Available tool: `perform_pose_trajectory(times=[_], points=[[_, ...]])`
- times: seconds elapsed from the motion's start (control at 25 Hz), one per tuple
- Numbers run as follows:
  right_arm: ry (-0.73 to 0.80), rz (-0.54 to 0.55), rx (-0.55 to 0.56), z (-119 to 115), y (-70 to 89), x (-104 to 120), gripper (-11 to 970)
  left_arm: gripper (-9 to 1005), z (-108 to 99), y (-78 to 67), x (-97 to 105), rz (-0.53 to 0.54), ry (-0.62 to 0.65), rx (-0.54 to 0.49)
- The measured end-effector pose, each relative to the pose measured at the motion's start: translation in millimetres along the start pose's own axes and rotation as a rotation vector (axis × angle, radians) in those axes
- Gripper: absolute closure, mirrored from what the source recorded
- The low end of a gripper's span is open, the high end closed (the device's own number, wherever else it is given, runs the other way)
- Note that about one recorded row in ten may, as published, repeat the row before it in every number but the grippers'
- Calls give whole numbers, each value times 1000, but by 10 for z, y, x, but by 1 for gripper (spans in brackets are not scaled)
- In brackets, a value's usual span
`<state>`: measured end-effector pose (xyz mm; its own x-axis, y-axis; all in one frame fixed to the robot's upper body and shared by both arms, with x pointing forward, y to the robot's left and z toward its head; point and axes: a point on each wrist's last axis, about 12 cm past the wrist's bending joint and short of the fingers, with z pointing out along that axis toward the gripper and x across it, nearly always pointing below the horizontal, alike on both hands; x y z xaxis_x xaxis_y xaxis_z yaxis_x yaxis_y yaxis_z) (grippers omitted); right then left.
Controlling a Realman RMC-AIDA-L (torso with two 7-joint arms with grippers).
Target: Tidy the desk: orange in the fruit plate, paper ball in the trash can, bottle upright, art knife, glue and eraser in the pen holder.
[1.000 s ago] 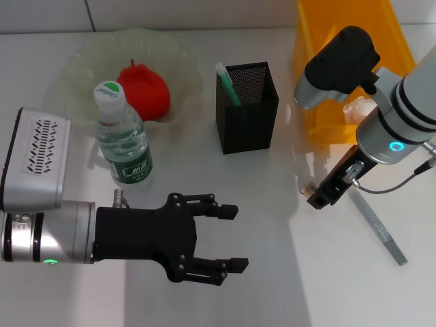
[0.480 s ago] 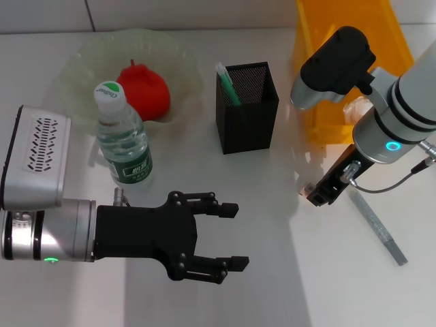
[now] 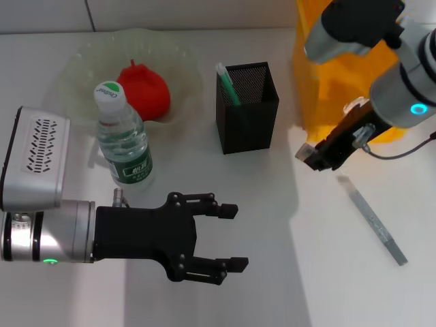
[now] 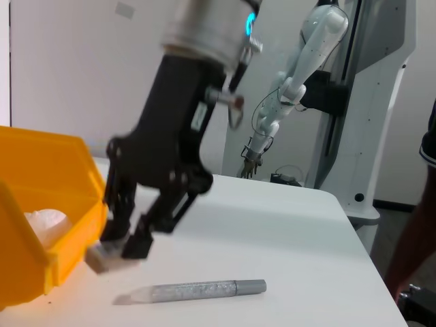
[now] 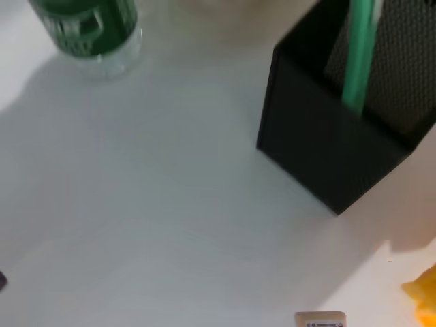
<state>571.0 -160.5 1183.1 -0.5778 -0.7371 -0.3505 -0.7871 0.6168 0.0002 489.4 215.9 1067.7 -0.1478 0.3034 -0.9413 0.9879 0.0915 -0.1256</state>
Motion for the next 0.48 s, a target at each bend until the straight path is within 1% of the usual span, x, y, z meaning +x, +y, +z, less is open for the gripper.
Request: perform_pose_trajectory(times=[0.12,0.24,0.36,0.44,0.48], points=[[-57,-12,27,-255,10,-56,714,198,-1,-4,4,-1,0,1],[-115,-20,63,-435,3,-97,714,198,-5,-5,5,-1,-1,-1],[-174,-22,98,-541,-32,-150,714,198,-4,-7,7,0,-1,0],[-226,-30,125,-529,-78,-229,715,198,-5,-5,4,3,-1,-1],[-226,-30,125,-529,-78,-229,715,198,-5,-5,4,3,-1,-1]])
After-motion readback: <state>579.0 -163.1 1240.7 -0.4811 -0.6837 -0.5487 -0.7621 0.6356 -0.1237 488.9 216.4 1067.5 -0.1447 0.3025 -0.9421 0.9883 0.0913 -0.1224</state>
